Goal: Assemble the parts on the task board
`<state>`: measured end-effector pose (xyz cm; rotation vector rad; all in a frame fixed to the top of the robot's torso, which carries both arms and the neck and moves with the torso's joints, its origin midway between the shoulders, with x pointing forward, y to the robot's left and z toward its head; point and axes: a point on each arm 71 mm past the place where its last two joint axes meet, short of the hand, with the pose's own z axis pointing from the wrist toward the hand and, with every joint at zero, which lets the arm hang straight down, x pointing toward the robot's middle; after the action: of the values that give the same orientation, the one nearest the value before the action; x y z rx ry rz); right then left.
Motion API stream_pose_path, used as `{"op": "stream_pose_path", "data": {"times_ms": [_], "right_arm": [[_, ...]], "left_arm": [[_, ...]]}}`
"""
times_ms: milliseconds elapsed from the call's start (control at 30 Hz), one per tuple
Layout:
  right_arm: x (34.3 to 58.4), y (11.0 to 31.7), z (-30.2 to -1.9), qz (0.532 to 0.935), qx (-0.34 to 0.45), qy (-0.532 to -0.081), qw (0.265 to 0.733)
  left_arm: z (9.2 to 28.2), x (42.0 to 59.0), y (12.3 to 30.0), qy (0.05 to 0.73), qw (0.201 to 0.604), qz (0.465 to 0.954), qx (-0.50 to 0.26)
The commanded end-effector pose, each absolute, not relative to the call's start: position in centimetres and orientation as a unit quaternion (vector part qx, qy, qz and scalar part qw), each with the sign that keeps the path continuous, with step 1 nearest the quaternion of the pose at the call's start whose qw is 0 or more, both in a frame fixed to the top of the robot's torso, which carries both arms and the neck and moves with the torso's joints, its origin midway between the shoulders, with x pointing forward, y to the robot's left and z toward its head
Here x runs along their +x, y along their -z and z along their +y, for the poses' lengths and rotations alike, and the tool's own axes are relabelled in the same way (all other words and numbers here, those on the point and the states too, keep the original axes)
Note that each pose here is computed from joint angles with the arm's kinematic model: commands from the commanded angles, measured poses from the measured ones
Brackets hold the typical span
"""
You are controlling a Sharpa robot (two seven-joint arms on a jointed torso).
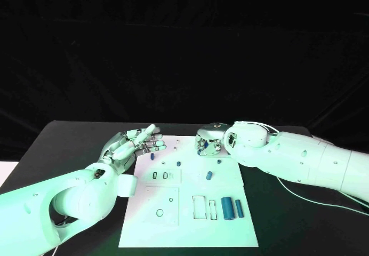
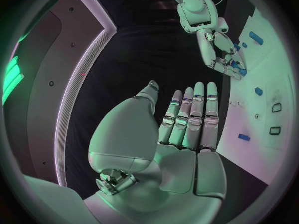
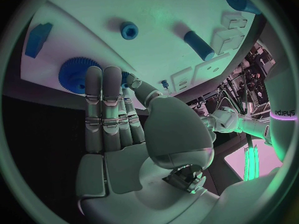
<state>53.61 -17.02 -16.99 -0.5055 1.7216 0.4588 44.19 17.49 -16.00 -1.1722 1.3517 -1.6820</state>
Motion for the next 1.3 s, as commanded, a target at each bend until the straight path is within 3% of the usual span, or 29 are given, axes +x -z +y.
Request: {"op": "stream_pose_path", "data": {"times_ms": [33,500,967,1300], "right_arm": [[53.6,17.3,-17.0,0.750,-0.229,-0.184,0.593],[53.6,17.9,-16.9,0.747,-0.230,-0.181,0.597],[53.1,15.8,-16.2,0.664,-0.184,-0.239,0.684],[53.8,15.2,-15.1,0.647,-0.162,-0.243,0.705]], "left_arm": [[17.2,44.2,15.9,0.653,0.326,0.518,-0.446],[17.2,44.2,15.9,0.652,0.324,0.520,-0.446],[17.1,44.1,15.9,0.654,0.323,0.520,-0.445],[17.1,44.0,15.8,0.655,0.320,0.520,-0.444]]}}
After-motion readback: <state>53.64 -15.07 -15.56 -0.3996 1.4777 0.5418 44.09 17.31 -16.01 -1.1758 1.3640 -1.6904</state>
